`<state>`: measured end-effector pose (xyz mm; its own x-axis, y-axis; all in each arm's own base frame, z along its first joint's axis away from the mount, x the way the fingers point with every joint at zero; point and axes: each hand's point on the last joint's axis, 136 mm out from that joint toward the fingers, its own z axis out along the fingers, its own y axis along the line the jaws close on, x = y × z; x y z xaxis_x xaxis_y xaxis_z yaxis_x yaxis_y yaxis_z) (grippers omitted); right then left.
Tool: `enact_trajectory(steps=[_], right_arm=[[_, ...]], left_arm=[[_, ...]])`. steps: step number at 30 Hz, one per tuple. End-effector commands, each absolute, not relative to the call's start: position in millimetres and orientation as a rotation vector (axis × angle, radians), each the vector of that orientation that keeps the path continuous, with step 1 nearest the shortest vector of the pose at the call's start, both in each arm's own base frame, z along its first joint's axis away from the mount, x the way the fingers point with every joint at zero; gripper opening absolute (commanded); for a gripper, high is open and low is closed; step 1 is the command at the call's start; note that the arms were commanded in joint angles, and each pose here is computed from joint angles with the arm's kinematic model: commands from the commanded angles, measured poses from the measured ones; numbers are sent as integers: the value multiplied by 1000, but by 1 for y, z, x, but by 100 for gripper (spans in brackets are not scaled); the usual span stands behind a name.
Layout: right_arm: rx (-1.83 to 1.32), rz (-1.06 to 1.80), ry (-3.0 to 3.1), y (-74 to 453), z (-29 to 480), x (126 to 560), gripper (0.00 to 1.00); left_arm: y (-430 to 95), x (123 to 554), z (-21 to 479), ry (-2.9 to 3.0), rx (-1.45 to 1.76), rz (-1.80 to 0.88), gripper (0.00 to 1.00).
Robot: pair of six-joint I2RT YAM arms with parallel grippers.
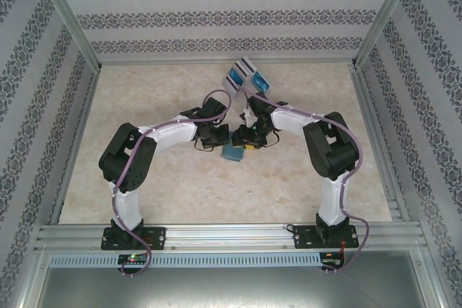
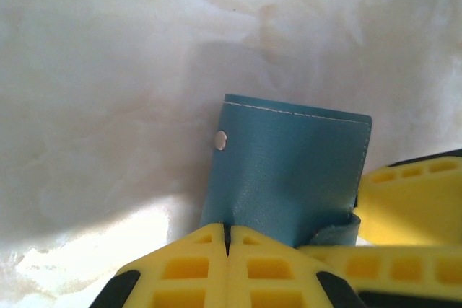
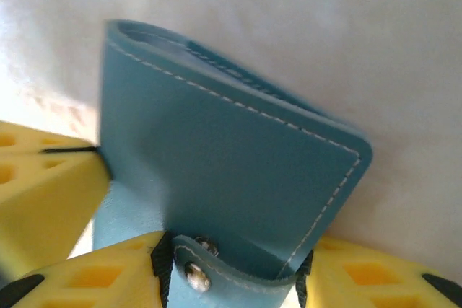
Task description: Put the credit cards into the card holder
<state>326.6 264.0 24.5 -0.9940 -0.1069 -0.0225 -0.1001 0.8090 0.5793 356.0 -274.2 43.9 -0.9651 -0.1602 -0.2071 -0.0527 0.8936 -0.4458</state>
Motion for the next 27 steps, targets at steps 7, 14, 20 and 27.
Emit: enact_trajectory(steps=[7,14,20,27], right_arm=[[122,-1298,-2820,281,5,327,49],[214,-1467,-2775,294,38,330,58],[96,-1387,-2898,255,54,338,67],[-8,-1350,-3015,210,65,336,62]], left_arm=[[-293,344,35,2839,-113,-754,2],[-292,345,34,2848,-118,-739,2],[-286,345,32,2864,-126,-692,0],[-282,347,33,2857,-139,-686,0]])
